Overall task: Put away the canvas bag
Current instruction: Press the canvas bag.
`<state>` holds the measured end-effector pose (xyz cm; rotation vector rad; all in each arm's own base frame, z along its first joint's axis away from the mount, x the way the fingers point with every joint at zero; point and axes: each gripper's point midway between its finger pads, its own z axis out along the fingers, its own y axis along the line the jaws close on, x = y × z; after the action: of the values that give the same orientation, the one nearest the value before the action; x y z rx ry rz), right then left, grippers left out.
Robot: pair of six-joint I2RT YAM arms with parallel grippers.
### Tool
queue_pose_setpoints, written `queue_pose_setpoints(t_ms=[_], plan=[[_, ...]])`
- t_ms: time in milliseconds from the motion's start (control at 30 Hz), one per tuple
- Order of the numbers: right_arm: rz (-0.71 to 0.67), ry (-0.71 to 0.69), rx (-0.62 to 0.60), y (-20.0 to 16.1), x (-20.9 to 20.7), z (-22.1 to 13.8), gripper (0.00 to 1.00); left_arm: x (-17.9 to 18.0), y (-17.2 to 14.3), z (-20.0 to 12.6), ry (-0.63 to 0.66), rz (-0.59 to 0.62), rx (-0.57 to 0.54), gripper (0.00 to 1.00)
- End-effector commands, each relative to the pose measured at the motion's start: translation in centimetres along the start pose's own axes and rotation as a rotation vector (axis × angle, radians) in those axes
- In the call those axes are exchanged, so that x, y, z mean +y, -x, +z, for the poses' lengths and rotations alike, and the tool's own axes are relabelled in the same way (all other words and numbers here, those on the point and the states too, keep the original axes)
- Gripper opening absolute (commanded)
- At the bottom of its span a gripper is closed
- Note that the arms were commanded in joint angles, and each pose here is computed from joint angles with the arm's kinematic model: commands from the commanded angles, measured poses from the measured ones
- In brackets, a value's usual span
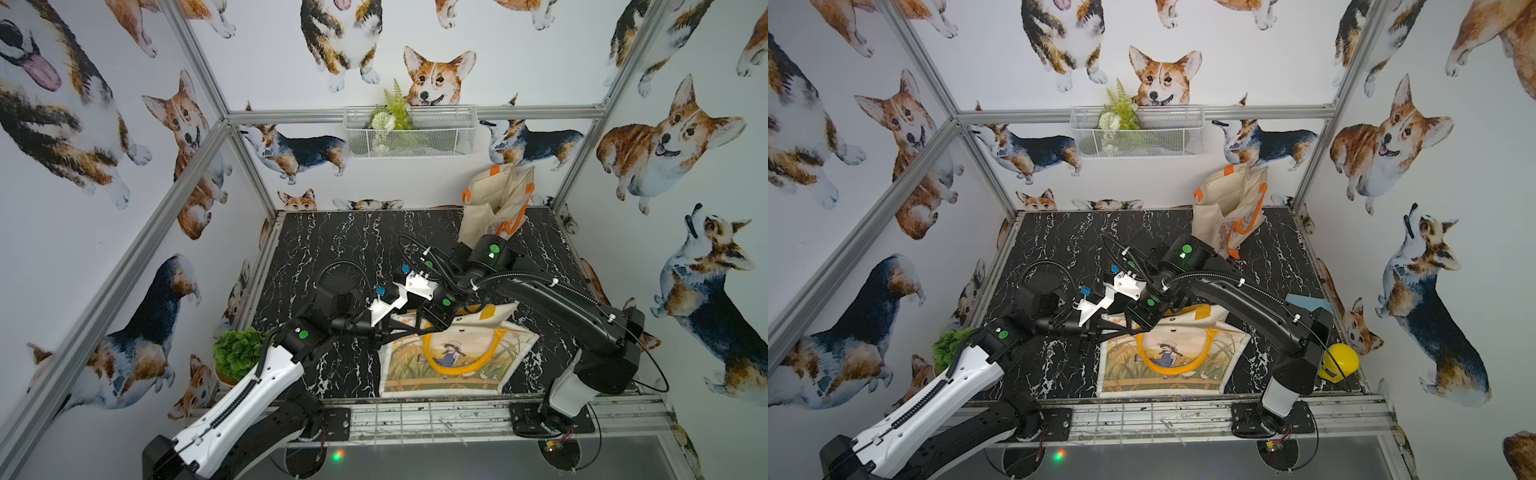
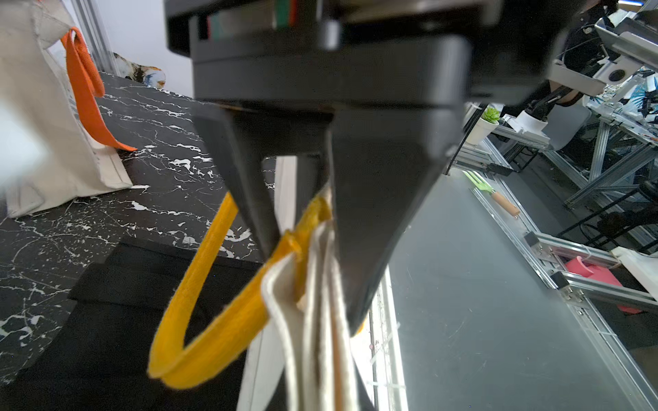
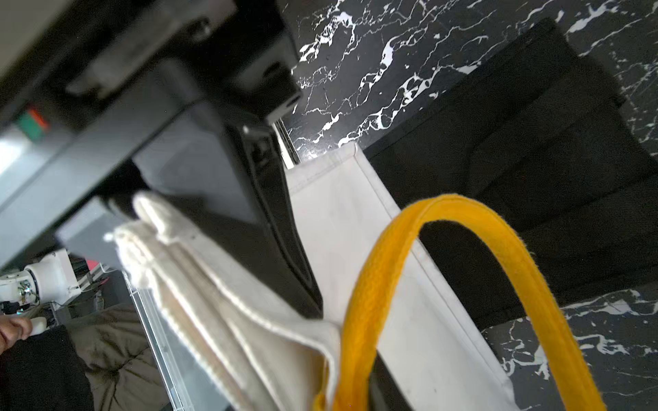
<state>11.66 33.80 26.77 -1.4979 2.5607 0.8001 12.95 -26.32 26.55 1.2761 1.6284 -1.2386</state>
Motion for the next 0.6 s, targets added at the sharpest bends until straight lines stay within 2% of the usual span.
queue_pose_setpoints(t_ms=[0, 33, 100, 233, 467, 500, 533, 567], plan=[[-0.025, -0.003, -0.009, 0.5, 0.0, 0.2, 0.0, -1.2, 2.8, -0.3, -0.054, 0.092, -0.081, 0.0], [-0.022, -0.01, -0.008, 0.4, -0.1, 0.2, 0.0, -1.2, 2.7, -0.3, -0.05, 0.09, -0.079, 0.0], [-0.022, -0.033, -0.022, 0.4, -0.4, -0.3, 0.0, -0.8, 2.4, -0.3, -0.03, 0.076, -0.074, 0.15], [-0.018, -0.06, -0.068, 0.5, -0.4, -1.7, 0.0, -0.7, 1.4, -0.2, -0.023, 0.06, -0.065, 0.19], [0.05, -0.076, -0.127, 0.2, -1.6, -3.9, 0.0, -0.5, 0.0, -0.1, -0.006, 0.028, -0.058, 0.21], [0.059, -0.073, -0.139, 0.2, -1.8, -4.2, 0.0, -0.5, -0.1, -0.1, -0.004, 0.025, -0.057, 0.2], [0.065, -0.07, -0.147, 0.1, -1.9, -4.5, 0.0, -0.6, -0.1, -0.2, -0.009, 0.028, -0.059, 0.07], [0.068, -0.065, -0.152, 0.0, -1.9, -4.6, 0.0, -0.8, -0.1, -0.2, -0.016, 0.035, -0.059, 0.0]])
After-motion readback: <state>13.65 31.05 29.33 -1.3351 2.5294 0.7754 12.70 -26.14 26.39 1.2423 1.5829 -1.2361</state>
